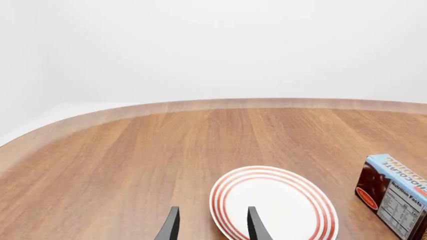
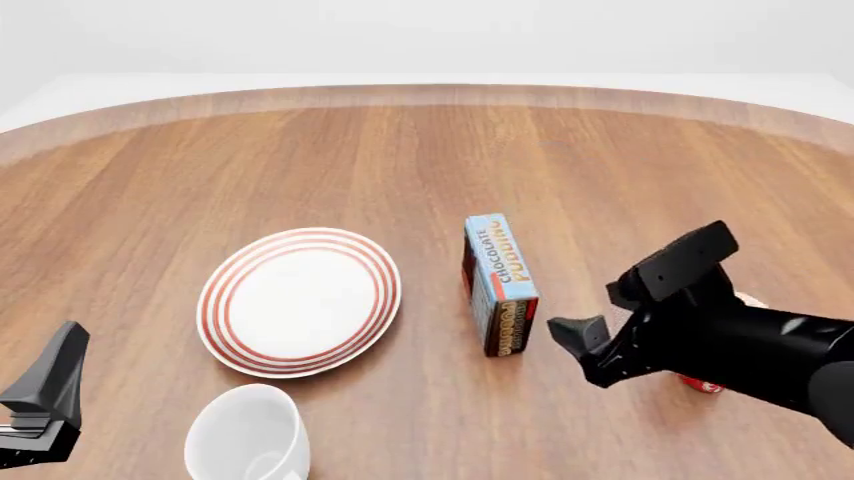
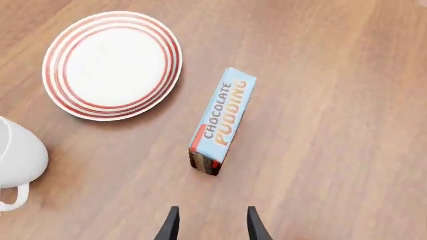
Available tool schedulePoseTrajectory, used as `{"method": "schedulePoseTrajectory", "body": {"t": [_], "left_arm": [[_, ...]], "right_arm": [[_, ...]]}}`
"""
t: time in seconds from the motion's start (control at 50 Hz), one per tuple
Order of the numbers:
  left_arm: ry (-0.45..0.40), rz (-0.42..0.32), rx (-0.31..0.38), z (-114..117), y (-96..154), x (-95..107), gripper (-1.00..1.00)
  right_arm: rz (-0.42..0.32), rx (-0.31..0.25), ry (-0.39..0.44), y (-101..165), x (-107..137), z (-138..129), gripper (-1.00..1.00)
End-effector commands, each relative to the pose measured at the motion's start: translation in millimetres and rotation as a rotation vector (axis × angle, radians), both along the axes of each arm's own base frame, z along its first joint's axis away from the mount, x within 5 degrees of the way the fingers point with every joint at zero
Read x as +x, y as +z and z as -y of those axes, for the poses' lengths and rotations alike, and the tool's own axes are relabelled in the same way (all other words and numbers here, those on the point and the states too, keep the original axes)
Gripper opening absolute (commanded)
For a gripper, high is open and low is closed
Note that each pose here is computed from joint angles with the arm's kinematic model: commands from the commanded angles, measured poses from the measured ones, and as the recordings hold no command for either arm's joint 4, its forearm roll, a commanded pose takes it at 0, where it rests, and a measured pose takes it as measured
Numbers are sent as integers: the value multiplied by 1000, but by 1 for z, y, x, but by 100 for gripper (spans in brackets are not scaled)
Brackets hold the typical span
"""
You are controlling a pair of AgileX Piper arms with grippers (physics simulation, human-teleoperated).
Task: Pick up the white mug and put it on the plate, and put the chocolate pudding to the right of the plate.
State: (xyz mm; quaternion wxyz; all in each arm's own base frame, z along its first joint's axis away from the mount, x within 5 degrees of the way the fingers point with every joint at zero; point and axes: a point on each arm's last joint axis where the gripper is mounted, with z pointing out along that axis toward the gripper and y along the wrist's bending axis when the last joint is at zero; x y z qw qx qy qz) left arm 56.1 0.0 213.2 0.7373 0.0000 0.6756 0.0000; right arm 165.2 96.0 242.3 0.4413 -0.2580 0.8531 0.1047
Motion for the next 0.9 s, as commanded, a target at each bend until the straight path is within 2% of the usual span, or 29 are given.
{"method": "schedulePoseTrajectory", "body": {"t": [0.02,0.14,0.18,0.42,0.66,0.78,0.9], "left_arm": [[0,0,0,0,0,0,100],[0,0,0,0,0,0,100],[0,0,0,0,0,0,100],[0,0,0,0,0,0,100],[0,0,0,0,0,0,100],[0,0,0,0,0,0,100],[0,0,0,0,0,0,100]], "right_arm": [[42,-42,88,-8,-10,-4,100],[44,-46,125,-12,-15,-8,100],[49,-53,167,-14,-16,-16,100],[42,-55,201,-16,-20,-21,100],[19,-63,284,-20,-18,-45,100],[7,-85,329,-23,-17,-58,100],[1,-83,349,-23,-16,-66,100]]}}
